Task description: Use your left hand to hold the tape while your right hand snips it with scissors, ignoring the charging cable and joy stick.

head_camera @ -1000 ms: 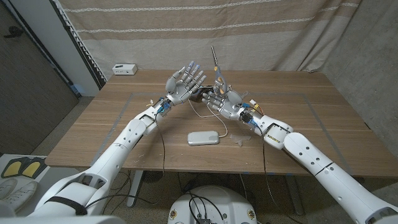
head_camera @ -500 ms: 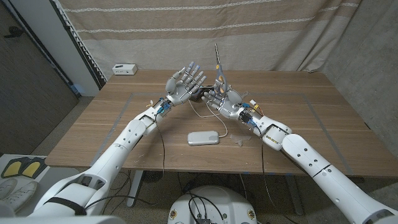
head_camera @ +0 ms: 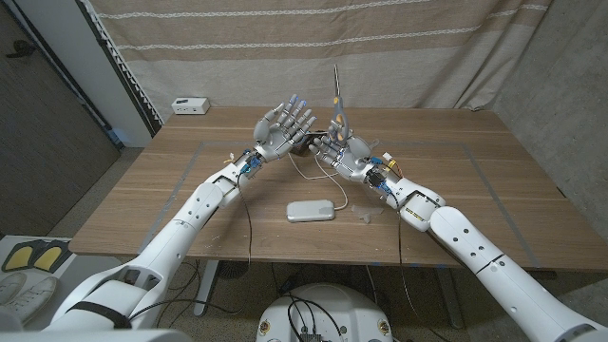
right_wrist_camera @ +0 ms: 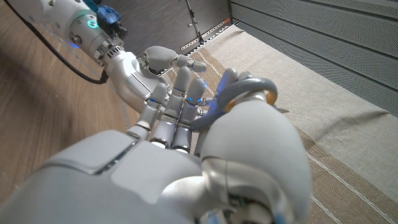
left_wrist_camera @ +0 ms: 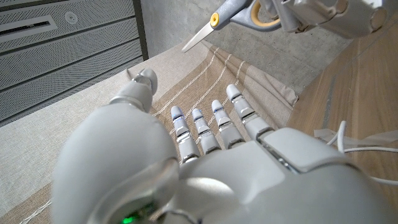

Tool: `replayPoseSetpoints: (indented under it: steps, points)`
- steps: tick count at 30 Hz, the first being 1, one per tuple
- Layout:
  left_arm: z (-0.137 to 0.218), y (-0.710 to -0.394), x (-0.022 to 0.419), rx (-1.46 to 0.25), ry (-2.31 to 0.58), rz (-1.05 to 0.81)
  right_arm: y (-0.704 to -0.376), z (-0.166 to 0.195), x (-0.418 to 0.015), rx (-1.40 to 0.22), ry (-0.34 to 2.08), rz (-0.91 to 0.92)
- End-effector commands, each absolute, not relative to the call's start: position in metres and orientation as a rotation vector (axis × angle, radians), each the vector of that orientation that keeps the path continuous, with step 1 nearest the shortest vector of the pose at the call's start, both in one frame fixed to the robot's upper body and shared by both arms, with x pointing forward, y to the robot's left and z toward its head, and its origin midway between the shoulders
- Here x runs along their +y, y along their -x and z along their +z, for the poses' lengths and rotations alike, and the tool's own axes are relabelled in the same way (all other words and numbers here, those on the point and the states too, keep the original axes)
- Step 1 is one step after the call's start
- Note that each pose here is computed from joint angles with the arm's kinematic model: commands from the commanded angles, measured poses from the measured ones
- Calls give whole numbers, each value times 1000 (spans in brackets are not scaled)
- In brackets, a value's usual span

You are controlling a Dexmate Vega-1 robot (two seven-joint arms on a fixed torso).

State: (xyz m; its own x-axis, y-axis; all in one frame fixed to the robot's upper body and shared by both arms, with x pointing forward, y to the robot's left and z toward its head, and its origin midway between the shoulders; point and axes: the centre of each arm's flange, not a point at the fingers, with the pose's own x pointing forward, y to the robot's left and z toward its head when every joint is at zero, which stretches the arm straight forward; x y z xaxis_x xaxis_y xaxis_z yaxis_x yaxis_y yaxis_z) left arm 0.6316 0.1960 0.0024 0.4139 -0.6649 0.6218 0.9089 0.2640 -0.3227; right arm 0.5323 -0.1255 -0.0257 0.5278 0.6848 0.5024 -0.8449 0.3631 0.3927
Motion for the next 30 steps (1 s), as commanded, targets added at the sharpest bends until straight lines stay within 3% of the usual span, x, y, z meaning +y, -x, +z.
replayPoseSetpoints:
  steps: [1, 30]
  points:
    - [3, -630, 193, -391, 706, -1108, -531, -25, -125, -294, -680, 1027]
    - [-1, -625, 191, -376, 702, -1104, -530, -23, -124, -360, -635, 1112]
